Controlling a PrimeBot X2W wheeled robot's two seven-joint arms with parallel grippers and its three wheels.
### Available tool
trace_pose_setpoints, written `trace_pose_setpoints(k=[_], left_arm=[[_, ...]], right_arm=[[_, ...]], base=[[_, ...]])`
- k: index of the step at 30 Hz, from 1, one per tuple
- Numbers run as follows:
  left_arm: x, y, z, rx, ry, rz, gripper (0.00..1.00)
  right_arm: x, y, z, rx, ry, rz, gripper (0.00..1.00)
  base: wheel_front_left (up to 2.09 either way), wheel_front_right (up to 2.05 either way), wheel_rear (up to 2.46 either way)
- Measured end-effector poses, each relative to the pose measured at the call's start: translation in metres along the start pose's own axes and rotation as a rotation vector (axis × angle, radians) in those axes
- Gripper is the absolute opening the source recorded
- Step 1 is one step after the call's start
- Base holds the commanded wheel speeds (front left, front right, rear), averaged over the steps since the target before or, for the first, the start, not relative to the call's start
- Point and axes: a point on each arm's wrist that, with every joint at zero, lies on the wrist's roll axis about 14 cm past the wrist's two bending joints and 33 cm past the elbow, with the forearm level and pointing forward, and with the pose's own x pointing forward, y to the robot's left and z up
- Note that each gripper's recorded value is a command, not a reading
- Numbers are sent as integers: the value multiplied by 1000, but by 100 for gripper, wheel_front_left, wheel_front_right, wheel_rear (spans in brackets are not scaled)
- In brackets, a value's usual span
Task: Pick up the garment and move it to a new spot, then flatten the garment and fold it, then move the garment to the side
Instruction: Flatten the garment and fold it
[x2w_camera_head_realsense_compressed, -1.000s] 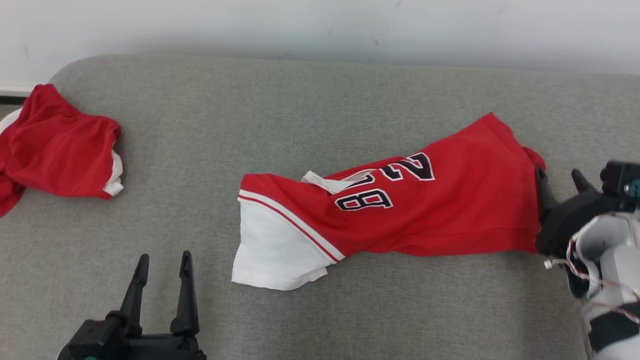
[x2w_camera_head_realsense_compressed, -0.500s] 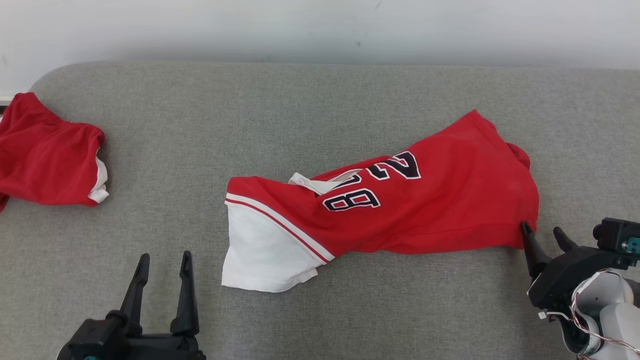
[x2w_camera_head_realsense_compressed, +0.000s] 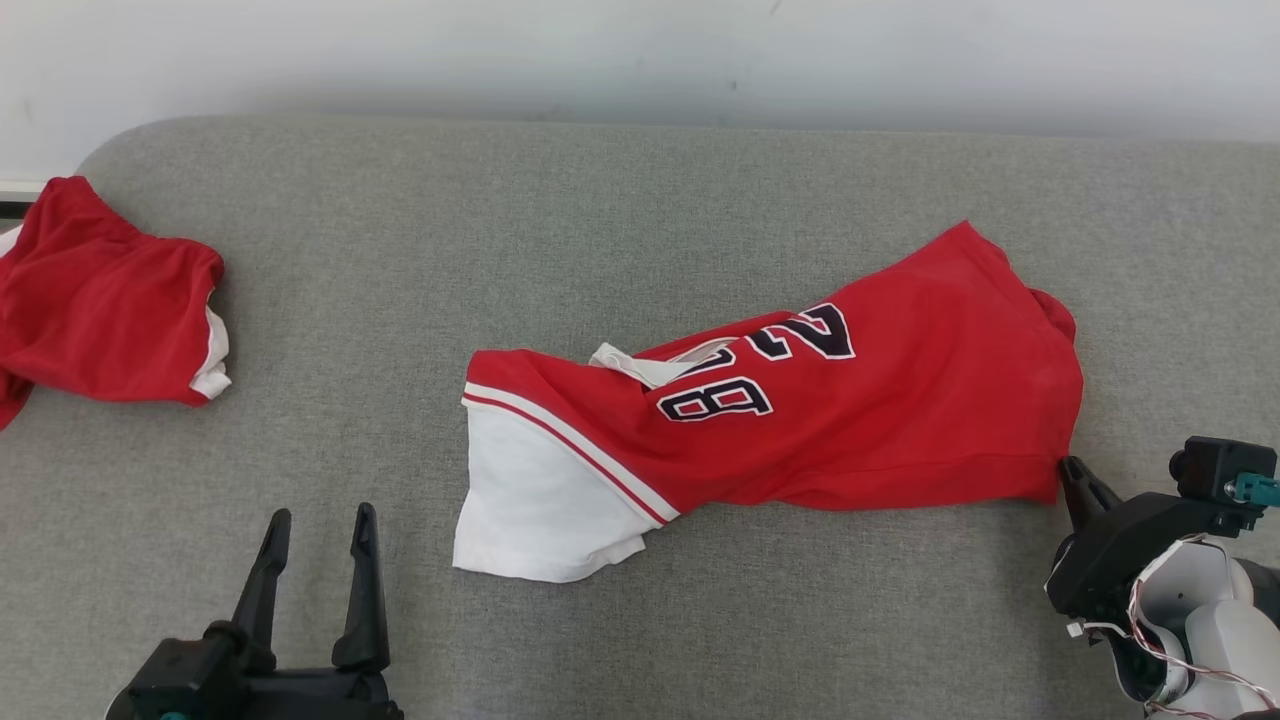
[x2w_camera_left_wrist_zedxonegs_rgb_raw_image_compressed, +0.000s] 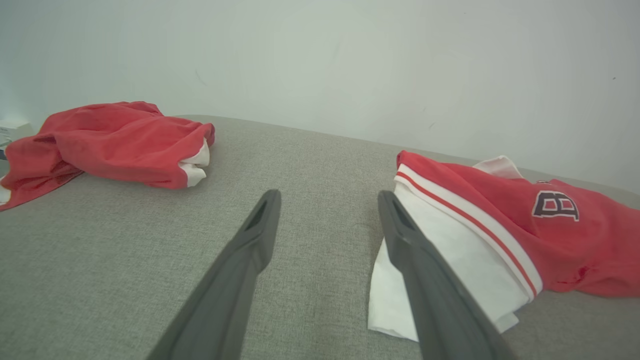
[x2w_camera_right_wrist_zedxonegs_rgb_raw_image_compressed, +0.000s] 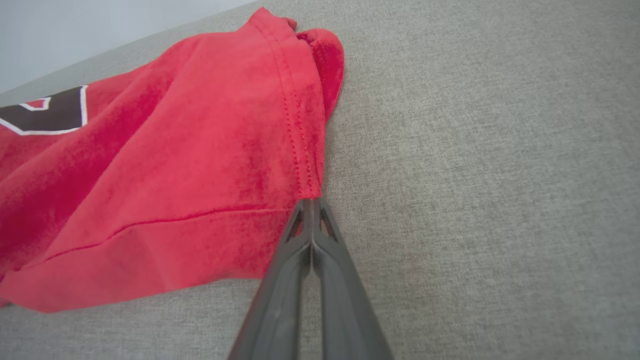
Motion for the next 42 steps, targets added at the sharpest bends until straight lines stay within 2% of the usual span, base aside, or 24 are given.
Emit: trace_pose_setpoints(k=[6,7,8,14,21,22,23,24,25,28,30,33,36,37,38,39,42], left_arm=[[1,-1,1,2,-3,-3,100],[1,-1,1,2,-4,-4,100],[1,-1,1,2,-5,-5,100],[1,-2,1,3,-2,-7,100],[2,0,-4,7,11,-1,100],[2,0,-4,7,12,0,100],[2,0,-4,8,13,1,100],[2,1,-4,8,13,3,100],[2,1,-4,8,13,3,100],[2,1,-3,10,10,7,100],[2,1,-3,9,7,5,100],[3,-2,-2,7,4,-1,100],[3,-3,-2,6,3,-6,100],[3,-4,-2,5,3,-7,100],[4,-4,-2,5,3,-8,100],[4,-4,-2,5,4,-8,100],[4,-5,-1,5,2,-10,100]], right_arm=[[-2,-1,5,10,-24,-3,0],[-3,-1,6,12,-29,-4,18],[-3,-2,8,20,-40,-5,100],[-1,-6,4,31,-27,-13,100],[14,7,-8,17,33,17,100],[16,8,-8,14,35,19,99],[17,9,-8,9,34,21,84],[17,9,-8,1,30,20,85],[17,9,-8,1,30,20,92],[16,9,-7,-10,19,18,100],[15,8,-6,-20,11,15,93],[12,6,-6,-33,5,11,91],[11,7,-6,-38,5,12,77],[11,7,-6,-41,8,13,58],[11,7,-7,-45,10,14,48],[11,9,-7,-46,12,17,31],[12,12,-3,-63,-7,24,1]], base=[[0,0,0],[0,0,0],[0,0,0],[0,0,0],[0,0,0],[0,0,0],[0,0,0],[0,0,0],[0,0,0],[0,0,0],[0,0,0],[0,0,0],[0,0,0],[0,0,0],[0,0,0],[0,0,0],[0,0,0]])
